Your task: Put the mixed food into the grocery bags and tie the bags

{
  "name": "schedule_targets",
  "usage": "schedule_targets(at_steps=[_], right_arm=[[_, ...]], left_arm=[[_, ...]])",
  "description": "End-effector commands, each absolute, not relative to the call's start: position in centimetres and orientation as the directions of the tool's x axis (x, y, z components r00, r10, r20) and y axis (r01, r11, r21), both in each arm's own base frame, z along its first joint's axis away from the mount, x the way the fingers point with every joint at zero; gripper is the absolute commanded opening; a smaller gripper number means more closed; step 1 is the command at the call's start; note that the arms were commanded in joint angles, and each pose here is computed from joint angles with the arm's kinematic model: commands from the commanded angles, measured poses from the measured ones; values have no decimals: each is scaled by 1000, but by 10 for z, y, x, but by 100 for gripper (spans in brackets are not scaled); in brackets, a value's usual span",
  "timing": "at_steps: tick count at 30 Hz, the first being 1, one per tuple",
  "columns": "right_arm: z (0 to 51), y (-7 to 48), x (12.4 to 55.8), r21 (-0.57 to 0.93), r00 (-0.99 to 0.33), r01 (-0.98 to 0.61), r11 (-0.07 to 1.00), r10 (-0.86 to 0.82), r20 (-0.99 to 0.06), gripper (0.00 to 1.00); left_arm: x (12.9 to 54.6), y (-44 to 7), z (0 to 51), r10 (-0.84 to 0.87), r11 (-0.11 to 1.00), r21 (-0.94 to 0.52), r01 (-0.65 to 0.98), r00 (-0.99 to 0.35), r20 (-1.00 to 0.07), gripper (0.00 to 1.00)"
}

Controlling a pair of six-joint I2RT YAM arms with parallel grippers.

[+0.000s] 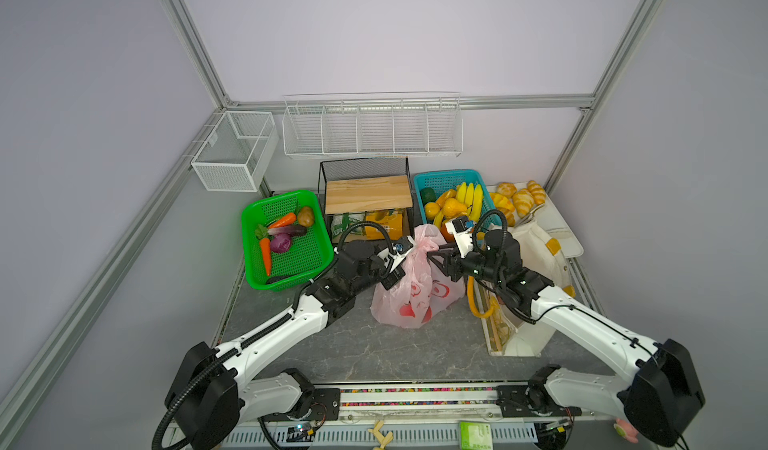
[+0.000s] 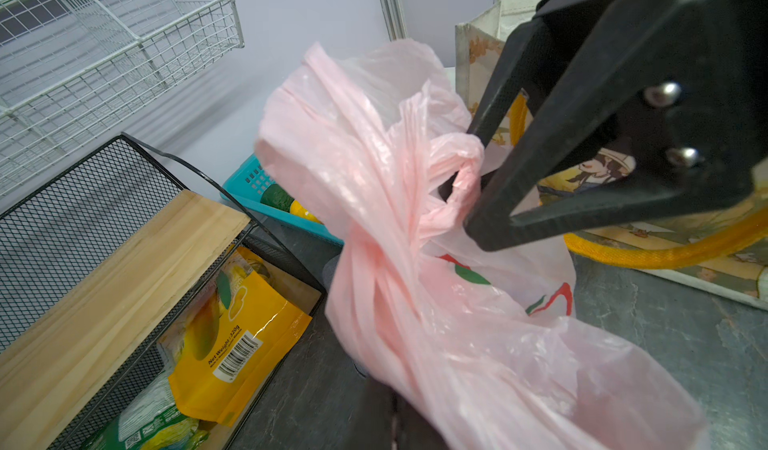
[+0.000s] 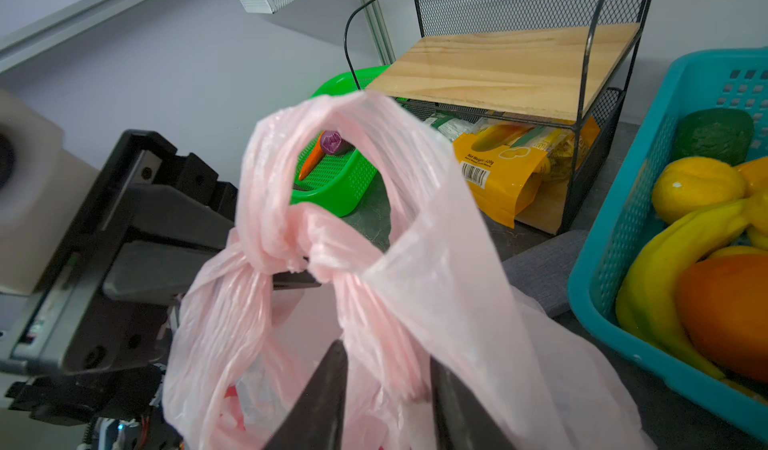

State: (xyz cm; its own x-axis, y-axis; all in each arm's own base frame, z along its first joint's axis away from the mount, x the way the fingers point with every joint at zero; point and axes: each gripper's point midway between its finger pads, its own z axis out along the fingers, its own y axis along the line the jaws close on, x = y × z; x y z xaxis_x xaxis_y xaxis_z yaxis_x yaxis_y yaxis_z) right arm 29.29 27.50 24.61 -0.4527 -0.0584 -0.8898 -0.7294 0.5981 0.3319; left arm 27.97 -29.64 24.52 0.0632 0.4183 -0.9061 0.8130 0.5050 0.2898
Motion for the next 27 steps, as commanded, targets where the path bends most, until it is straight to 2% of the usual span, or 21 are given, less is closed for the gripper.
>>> schedule_targets(at_steps=[1,6,18,27], right_arm=[[250,276,292,304,-426,-743,596,-70,-902,21],[245,262,286,266,-430,-724,636,-114,-896,7],[226,237,254,290,-545,-700,652,-226,-808,7],[244,241,239,379,-579,-728,571,-217,-786,7]], left_arm=[[278,-296,245,407,502,285,817,67,-911,0],[280,-291,250,401,528,290,798,67,-914,0],[284,-282,264,381,580,294,760,66,-922,0],[294,-270,266,387,642,297,707,35,-921,0]])
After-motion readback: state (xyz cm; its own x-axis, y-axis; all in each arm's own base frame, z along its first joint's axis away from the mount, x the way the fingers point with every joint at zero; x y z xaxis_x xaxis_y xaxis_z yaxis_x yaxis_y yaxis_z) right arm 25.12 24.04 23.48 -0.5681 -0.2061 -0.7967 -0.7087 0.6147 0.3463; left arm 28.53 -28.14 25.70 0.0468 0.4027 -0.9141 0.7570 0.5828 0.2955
